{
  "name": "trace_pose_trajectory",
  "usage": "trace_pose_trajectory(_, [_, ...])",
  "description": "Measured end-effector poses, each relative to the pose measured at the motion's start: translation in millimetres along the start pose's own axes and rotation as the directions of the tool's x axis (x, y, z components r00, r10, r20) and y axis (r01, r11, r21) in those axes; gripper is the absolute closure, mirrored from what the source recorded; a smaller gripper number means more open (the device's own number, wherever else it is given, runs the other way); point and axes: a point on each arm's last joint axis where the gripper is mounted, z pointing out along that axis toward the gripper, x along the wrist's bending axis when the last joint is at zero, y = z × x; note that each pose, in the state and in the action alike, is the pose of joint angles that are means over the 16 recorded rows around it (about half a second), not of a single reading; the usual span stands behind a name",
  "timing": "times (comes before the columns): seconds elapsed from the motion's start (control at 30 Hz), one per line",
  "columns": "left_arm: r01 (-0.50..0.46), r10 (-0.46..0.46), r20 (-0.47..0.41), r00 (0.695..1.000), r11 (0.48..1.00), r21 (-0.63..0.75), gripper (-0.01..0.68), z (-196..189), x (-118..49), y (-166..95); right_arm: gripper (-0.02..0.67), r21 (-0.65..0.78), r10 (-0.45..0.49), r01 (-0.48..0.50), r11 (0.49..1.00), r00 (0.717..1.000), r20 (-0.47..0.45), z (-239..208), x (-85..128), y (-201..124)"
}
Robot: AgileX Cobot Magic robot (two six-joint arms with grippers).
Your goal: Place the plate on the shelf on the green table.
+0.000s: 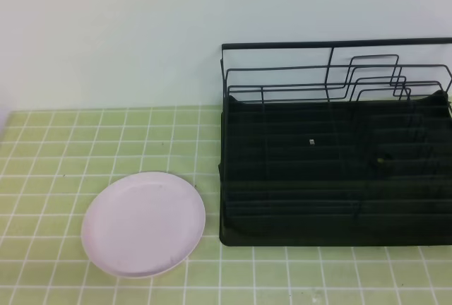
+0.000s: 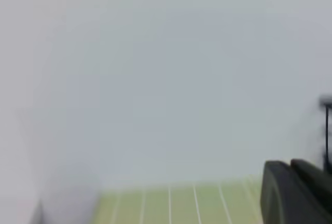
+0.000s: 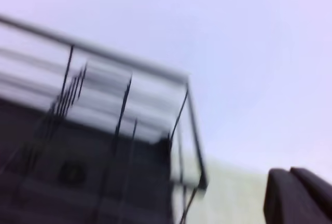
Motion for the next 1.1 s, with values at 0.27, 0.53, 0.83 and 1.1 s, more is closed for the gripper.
trace_pose_trajectory(0.27, [-0.018, 0.021, 0.007, 1.0, 0.944, -0.33, 0.676, -5.1, -1.2, 30.0, 0.652, -0.215, -0.024, 0.025, 0.976, 1.0, 0.005, -2.1, 0.0, 19.5])
trace_pose_trajectory(0.53, [0.014, -0.006, 0.019, 1.0, 0.881, -0.472, 0.676, -10.8, -1.3, 43.0, 0.652, -0.275, 0.141, -0.147, 0.95, 0.989, -0.04, -3.6, -0.1, 25.2])
trace_pose_trajectory(0.83, [0.121, -0.106, 0.059, 0.993, 0.888, -0.443, 0.676, -10.1, -0.9, 49.1, 0.652, -0.277, 0.206, -0.215, 0.937, 0.977, -0.06, -3.7, -0.2, 26.4])
trace_pose_trajectory(1.1, [0.194, -0.191, 0.04, 0.981, 0.968, -0.156, 0.676, -3.8, -3.7, 68.5, 0.652, -0.23, 0.166, -0.169, 0.958, 0.986, -0.03, -3.5, -4.7, 35.4])
